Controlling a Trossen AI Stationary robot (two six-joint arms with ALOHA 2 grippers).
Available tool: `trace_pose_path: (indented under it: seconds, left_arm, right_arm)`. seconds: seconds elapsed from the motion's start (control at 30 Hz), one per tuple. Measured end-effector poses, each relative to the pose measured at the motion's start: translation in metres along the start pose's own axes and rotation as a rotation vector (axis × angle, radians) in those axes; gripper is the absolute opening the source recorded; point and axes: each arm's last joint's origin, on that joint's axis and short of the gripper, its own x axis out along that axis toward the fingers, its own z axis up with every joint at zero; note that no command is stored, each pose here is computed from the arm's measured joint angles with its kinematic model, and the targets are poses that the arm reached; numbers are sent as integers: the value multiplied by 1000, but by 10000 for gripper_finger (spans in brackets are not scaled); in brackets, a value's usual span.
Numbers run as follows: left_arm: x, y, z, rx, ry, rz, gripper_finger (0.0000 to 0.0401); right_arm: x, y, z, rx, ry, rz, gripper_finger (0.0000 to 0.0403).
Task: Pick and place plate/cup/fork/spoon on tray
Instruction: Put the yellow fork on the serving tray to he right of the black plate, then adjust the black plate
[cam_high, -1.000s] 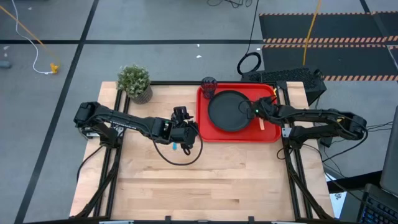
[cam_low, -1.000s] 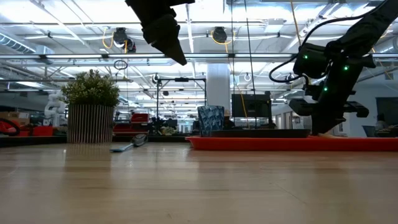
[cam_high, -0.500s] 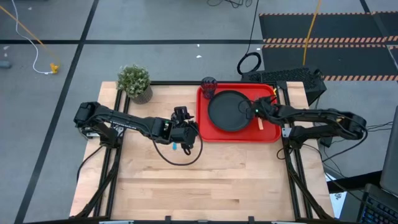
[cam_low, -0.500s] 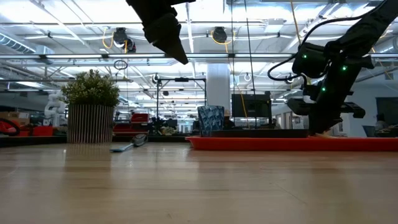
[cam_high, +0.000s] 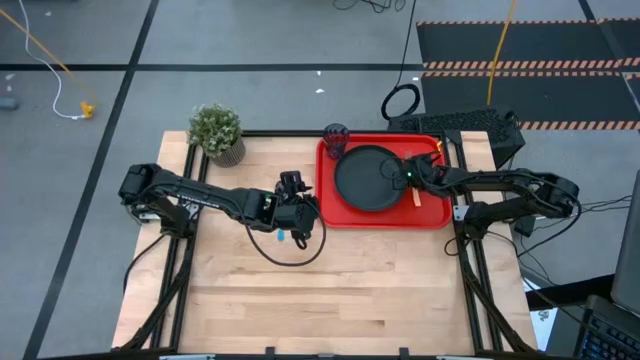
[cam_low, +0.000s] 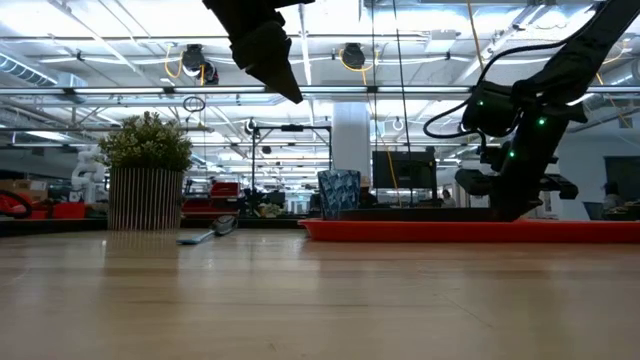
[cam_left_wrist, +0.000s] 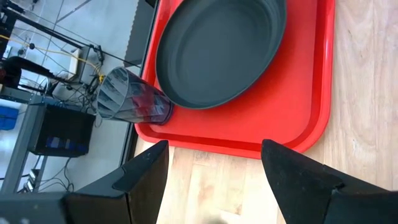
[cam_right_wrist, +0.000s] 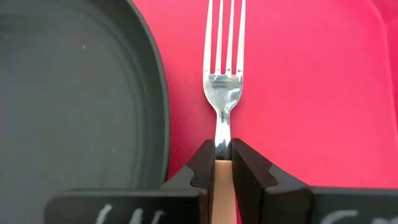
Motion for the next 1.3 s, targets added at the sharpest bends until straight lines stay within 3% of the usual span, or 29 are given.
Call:
trace_pose_path:
  seconds: [0.27, 0.8, 1.13, 1.3]
  left_arm:
    - [0, 0, 0, 0, 0, 0, 257]
    - [0, 0, 0, 0, 0, 0, 257]
    - [0, 0, 0, 0, 1, -1, 257]
    - [0, 0, 0, -6, 1, -8, 257]
  right_arm:
    - [2, 1, 0, -2, 6, 10, 34]
    - [2, 3, 4, 0, -41, 19, 127]
    - [-22, -1, 7, -35, -59, 100, 132]
    - [-35, -12, -1, -78, 29, 94, 132]
